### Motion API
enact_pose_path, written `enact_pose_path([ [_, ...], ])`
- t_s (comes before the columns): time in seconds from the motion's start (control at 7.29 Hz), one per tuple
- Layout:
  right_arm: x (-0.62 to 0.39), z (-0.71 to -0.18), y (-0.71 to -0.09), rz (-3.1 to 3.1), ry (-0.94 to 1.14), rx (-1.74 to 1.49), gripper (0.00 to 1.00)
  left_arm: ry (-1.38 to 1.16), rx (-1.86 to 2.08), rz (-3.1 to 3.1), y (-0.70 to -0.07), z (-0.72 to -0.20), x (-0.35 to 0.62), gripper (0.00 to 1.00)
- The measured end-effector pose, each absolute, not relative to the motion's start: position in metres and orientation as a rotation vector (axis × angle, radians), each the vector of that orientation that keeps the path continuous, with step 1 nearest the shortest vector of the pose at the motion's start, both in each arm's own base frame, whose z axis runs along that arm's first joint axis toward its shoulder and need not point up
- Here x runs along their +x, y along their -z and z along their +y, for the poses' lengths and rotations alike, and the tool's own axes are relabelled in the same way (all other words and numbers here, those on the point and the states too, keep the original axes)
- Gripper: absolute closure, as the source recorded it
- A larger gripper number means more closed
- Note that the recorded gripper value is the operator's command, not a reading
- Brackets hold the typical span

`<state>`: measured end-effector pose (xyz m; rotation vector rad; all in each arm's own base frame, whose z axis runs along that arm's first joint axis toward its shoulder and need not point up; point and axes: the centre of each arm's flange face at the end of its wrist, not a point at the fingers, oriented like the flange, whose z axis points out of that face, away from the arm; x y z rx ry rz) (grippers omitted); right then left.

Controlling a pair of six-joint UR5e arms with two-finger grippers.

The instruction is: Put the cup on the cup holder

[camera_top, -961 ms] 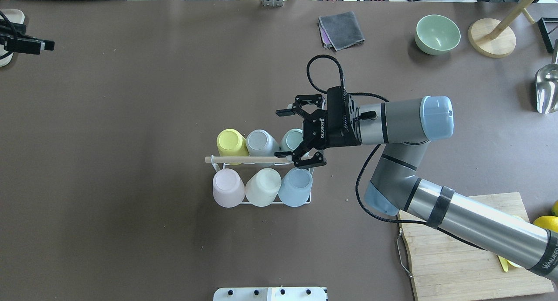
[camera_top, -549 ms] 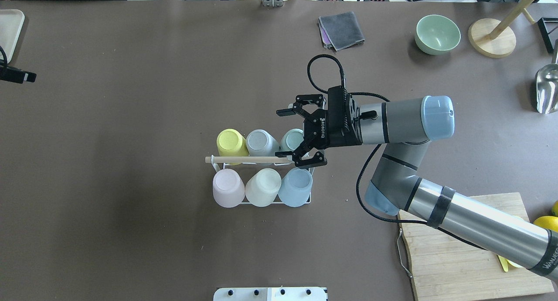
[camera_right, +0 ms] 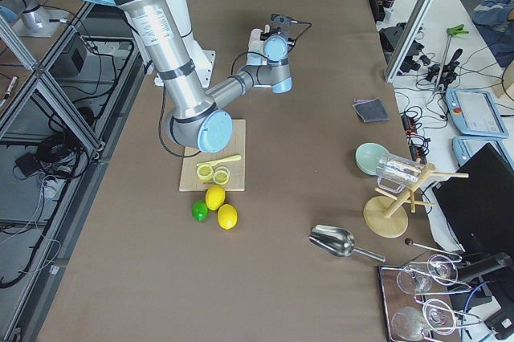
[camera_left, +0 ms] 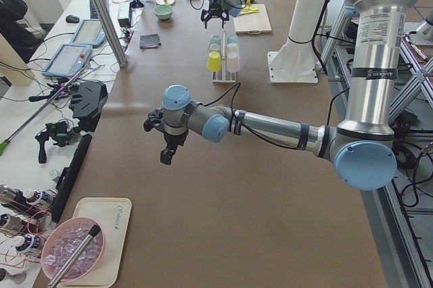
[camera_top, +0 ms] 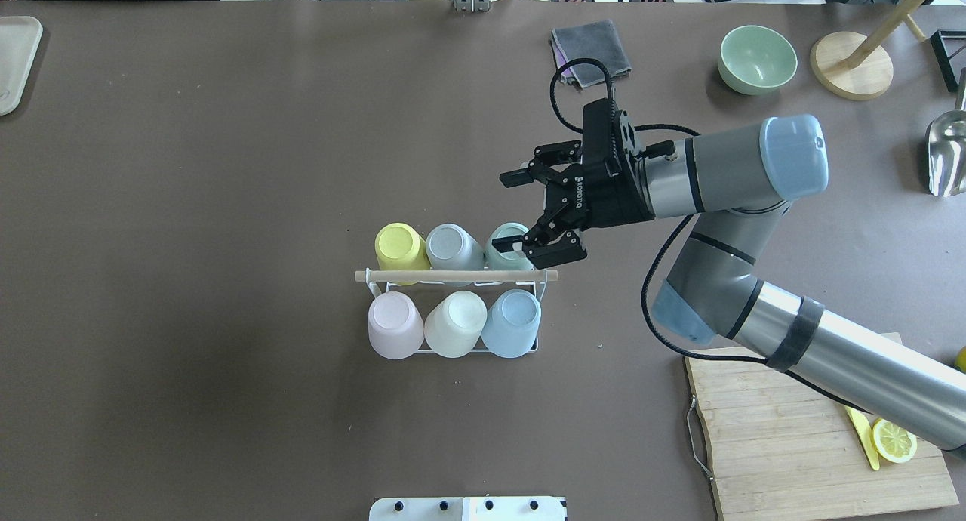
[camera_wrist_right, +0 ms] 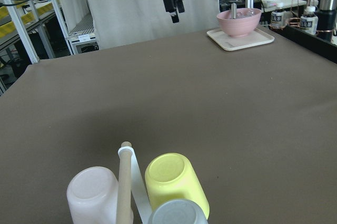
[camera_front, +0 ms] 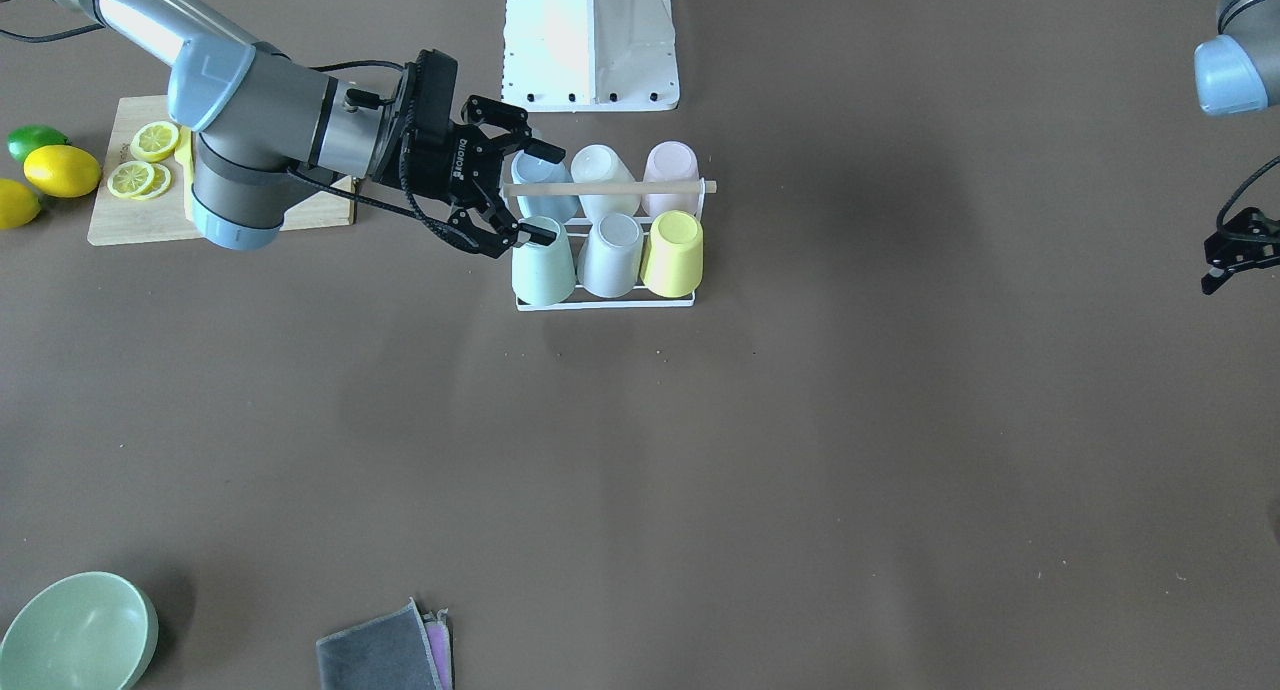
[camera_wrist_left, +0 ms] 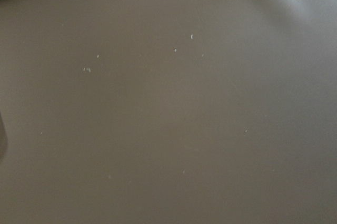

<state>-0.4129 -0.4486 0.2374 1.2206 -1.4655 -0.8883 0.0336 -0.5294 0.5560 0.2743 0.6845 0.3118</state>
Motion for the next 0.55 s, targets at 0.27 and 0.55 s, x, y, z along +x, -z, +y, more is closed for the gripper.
enact_pose_path([
  [0.27,-0.335,-0.48,-0.245,-1.424,0.791,0.945,0.0,-0.303,0.185,0.657,-0.57,-0.519,-0.016,0.02],
  [0.55,-0.26,-0.518,-0.272,-1.359,0.664,0.644,0.0,-0.25,0.095,0.694,-0.589,-0.507,-0.037,0.02],
])
